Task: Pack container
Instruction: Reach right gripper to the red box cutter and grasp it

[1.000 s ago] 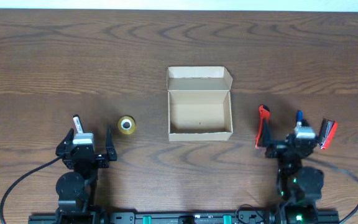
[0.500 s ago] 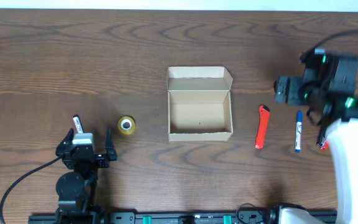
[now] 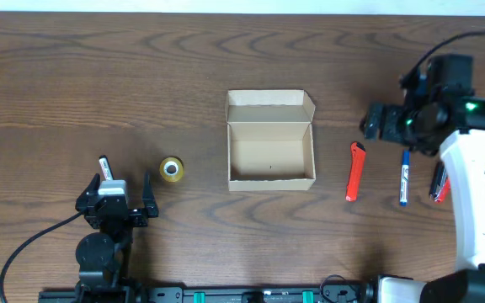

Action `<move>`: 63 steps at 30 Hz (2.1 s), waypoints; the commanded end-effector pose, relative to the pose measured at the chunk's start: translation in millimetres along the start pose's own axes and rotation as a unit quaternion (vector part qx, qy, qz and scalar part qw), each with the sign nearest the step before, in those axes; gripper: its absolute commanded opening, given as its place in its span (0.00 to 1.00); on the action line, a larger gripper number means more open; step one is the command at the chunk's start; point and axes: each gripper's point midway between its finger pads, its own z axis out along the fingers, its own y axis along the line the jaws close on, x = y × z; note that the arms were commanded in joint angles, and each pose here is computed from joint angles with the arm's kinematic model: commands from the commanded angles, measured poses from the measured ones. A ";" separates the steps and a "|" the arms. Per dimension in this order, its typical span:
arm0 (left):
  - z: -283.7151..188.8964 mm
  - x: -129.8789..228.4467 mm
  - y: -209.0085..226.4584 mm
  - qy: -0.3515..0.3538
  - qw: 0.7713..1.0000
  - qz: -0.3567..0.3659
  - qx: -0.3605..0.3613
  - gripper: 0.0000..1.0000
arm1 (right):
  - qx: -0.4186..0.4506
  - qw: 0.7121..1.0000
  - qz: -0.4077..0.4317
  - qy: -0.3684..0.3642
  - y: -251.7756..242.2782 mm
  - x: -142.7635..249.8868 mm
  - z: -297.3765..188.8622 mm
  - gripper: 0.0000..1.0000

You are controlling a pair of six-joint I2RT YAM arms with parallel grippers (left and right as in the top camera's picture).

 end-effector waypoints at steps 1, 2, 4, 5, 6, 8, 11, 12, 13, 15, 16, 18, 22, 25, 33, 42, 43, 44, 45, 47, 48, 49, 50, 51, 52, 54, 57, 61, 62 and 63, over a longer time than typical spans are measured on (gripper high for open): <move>2.8 15.6 0.8 0.018 1.000 -0.001 -0.003 0.95 | 0.020 0.998 0.041 0.036 -8.9 24.5 28.4 0.99; 2.8 15.5 0.8 0.018 1.000 -0.001 -0.003 0.95 | 0.021 0.998 0.046 0.042 -9.8 31.0 36.2 0.99; 2.8 15.6 0.8 0.018 1.000 -0.001 -0.003 0.95 | 0.022 0.997 0.046 0.053 -10.2 41.9 47.8 0.99; 2.8 15.6 0.8 0.018 1.000 -0.001 -0.003 0.95 | 0.022 0.997 0.043 0.059 -9.8 48.0 53.4 0.99; 2.8 15.5 0.7 0.018 1.000 -0.001 -0.003 0.95 | 0.022 0.997 0.041 0.064 -9.2 52.9 58.0 0.99; 2.8 15.5 0.8 0.018 1.000 0.000 -0.003 0.95 | 0.023 0.996 0.036 0.073 -7.9 61.6 65.3 0.99; 2.8 15.5 0.7 0.018 1.000 -0.001 -0.003 0.95 | 0.034 0.996 0.034 0.079 -12.4 67.9 69.4 0.99; 2.8 15.5 0.7 0.018 1.000 -0.001 -0.003 0.95 | 0.041 0.995 0.034 0.079 -14.7 68.4 69.2 0.99; 2.8 15.6 0.7 0.018 1.000 -0.001 -0.003 0.95 | 0.049 0.995 0.033 0.080 -17.4 69.0 68.8 0.99; 2.8 15.5 0.7 0.018 1.000 -0.001 -0.003 0.95 | 0.072 0.993 0.041 0.080 -25.0 70.4 67.7 0.99; 2.8 15.6 0.7 0.018 1.000 -0.001 -0.003 0.95 | 0.086 0.992 0.048 0.079 -29.7 70.8 66.9 0.99; 2.8 15.6 0.7 0.018 1.000 -0.001 -0.003 0.95 | 0.096 0.991 0.052 0.078 -33.1 70.9 66.3 0.99; 2.8 15.6 0.7 0.018 1.000 -0.001 -0.003 0.95 | 0.099 0.991 0.051 0.075 -34.1 68.4 69.2 0.99; 2.8 15.6 0.7 0.018 1.000 -0.001 -0.003 0.95 | 0.100 0.990 0.052 0.083 -34.9 68.2 78.4 0.99; 2.8 15.6 0.7 0.018 1.000 -0.001 -0.003 0.95 | 0.092 0.988 0.049 0.111 -26.4 71.2 112.8 0.99; 2.8 15.6 0.7 0.018 1.000 -0.001 -0.003 0.95 | 0.098 0.984 0.050 0.141 -26.4 79.6 145.7 0.99; 2.8 15.6 0.7 0.018 1.000 -0.001 -0.003 0.95 | 0.099 0.983 0.050 0.146 -27.0 81.3 148.4 0.99; 2.8 15.5 0.7 0.018 1.000 -0.001 -0.003 0.95 | 0.101 0.982 0.051 0.151 -27.8 83.3 151.3 0.99; 2.8 15.6 0.7 0.018 1.000 -0.001 -0.003 0.95 | 0.102 0.981 0.051 0.154 -28.3 84.7 153.7 0.99; 2.8 15.6 0.7 0.018 1.000 -0.001 -0.003 0.95 | 0.102 0.981 0.051 0.157 -29.0 85.6 157.1 0.99; 2.8 15.5 0.7 0.018 1.000 -0.001 -0.003 0.95 | 0.102 0.981 0.051 0.156 -29.0 85.2 158.4 0.99; 2.8 15.5 0.7 0.018 1.000 -0.001 -0.003 0.95 | 0.102 0.981 0.051 0.155 -28.9 84.6 159.4 0.99; 2.8 15.6 0.7 0.018 1.000 -0.001 -0.003 0.95 | 0.101 0.982 0.051 0.153 -28.8 83.5 159.9 0.99; 2.8 15.5 0.7 0.018 1.000 -0.001 -0.003 0.95 | 0.101 0.982 0.051 0.151 -28.6 82.7 160.2 0.97; 2.8 15.6 0.7 0.018 1.000 -0.001 -0.003 0.95 | 0.100 0.982 0.051 0.149 -28.4 81.8 160.6 0.93; 2.8 15.6 0.7 0.018 1.000 -0.001 -0.003 0.95 | 0.100 0.983 0.051 0.147 -28.2 80.7 160.9 0.72; 2.8 15.6 0.7 0.018 1.000 -0.001 -0.003 0.95 | 0.099 0.983 0.051 0.144 -28.0 79.3 161.4 0.29; 2.8 15.5 0.6 0.018 1.000 -0.001 -0.002 0.95 | 0.097 0.984 0.050 0.137 -27.3 75.9 162.6 0.01; 2.8 15.5 0.7 0.018 1.000 -0.001 -0.003 0.95 | 0.097 0.985 0.050 0.135 -27.2 75.1 162.9 0.01; 2.8 15.5 0.7 0.018 1.000 -0.001 -0.003 0.95 | 0.096 0.985 0.050 0.133 -26.9 74.1 163.2 0.01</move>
